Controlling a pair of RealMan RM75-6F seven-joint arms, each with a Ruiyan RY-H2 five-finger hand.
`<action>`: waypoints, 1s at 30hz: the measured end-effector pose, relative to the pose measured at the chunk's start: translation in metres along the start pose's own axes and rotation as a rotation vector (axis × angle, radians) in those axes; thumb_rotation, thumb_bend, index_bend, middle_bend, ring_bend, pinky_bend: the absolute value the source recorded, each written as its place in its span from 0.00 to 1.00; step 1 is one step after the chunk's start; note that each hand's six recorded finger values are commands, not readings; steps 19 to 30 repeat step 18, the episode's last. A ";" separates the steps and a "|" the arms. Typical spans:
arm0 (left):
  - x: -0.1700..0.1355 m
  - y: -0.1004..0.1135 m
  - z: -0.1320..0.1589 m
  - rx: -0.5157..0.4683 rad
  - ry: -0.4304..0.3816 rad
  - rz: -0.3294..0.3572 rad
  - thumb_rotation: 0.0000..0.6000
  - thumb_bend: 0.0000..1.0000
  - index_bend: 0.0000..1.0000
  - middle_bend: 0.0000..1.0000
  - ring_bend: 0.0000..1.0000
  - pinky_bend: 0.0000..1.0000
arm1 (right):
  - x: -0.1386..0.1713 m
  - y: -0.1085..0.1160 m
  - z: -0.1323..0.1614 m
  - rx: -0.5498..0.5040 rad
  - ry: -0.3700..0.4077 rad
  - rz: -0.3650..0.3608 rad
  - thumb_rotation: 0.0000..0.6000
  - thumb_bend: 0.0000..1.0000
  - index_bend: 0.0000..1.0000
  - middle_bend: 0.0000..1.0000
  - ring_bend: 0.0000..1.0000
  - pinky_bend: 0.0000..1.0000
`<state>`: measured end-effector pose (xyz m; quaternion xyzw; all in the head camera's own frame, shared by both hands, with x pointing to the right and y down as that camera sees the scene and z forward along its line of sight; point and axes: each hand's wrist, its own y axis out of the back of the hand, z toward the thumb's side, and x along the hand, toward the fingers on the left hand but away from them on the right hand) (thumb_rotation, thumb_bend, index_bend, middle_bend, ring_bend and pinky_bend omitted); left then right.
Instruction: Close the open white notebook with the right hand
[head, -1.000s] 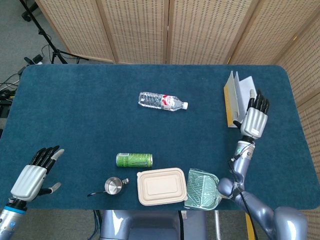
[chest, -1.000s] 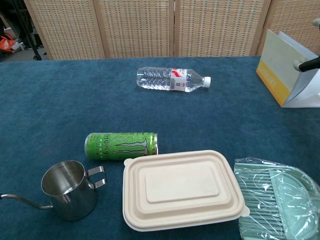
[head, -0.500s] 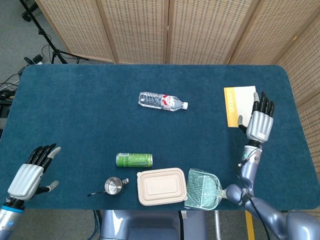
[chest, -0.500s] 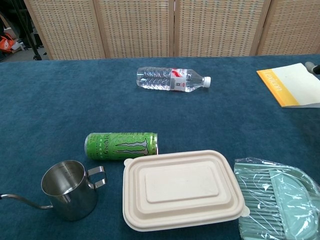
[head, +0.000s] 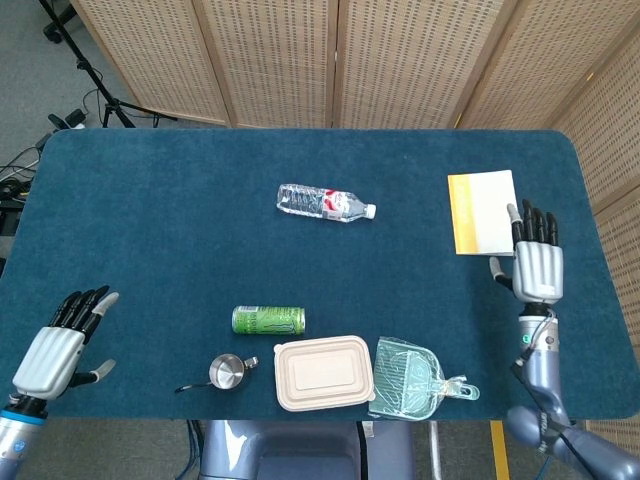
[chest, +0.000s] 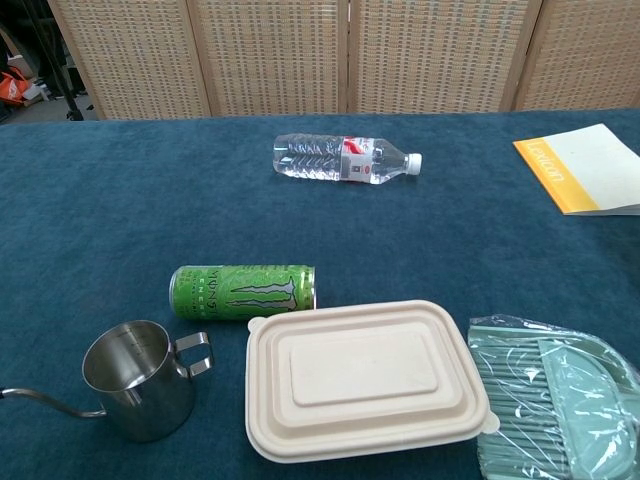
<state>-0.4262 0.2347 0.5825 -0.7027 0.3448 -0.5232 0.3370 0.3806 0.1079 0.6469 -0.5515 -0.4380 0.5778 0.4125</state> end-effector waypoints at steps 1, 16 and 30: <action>0.001 0.001 -0.001 0.002 0.003 0.002 1.00 0.19 0.00 0.00 0.00 0.00 | 0.011 0.000 -0.003 0.035 0.043 0.031 1.00 0.34 0.00 0.00 0.00 0.00; 0.001 0.001 -0.004 0.026 0.017 0.021 1.00 0.19 0.00 0.00 0.00 0.00 | 0.133 0.019 -0.039 0.078 0.170 0.164 1.00 0.34 0.00 0.00 0.00 0.00; 0.001 0.000 -0.004 0.028 0.017 0.020 1.00 0.19 0.00 0.00 0.00 0.00 | 0.141 0.019 -0.042 0.076 0.162 0.177 1.00 0.34 0.00 0.00 0.00 0.00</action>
